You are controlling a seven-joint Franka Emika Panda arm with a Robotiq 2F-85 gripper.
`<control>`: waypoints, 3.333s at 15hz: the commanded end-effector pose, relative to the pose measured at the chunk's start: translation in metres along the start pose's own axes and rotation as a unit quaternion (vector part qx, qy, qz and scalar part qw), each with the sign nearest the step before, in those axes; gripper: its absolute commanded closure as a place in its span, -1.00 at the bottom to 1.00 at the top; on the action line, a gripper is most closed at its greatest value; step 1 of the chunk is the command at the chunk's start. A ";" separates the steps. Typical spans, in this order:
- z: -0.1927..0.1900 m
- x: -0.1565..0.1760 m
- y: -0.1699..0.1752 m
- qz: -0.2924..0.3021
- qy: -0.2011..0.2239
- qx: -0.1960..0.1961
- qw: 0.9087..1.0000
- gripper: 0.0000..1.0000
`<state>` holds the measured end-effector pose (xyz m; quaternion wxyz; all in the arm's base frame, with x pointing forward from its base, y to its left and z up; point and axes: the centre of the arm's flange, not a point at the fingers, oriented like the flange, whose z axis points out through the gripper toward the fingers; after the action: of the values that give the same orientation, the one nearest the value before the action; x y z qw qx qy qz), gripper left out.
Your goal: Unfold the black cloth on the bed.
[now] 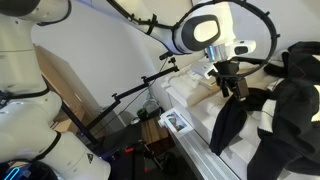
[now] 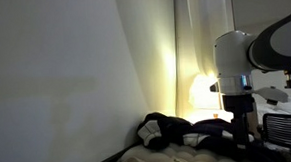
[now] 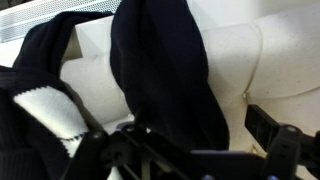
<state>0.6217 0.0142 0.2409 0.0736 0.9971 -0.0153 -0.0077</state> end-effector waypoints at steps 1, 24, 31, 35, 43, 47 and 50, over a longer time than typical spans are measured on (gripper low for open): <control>0.011 0.012 0.002 0.000 0.004 -0.004 1.000 -1.00; -0.058 -0.013 -0.031 -0.063 0.013 0.023 0.998 0.87; -0.168 -0.070 -0.075 -0.111 0.058 0.029 0.992 0.87; -0.209 -0.107 -0.097 -0.149 0.059 0.036 0.986 0.87; -0.234 -0.156 -0.124 -0.197 0.054 0.025 0.979 0.87; -0.251 -0.189 -0.138 -0.217 0.057 0.014 0.975 0.87; -0.269 -0.223 -0.159 -0.243 0.069 0.002 0.968 0.87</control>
<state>0.4533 0.2043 0.4642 0.0612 0.9761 0.2052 0.0359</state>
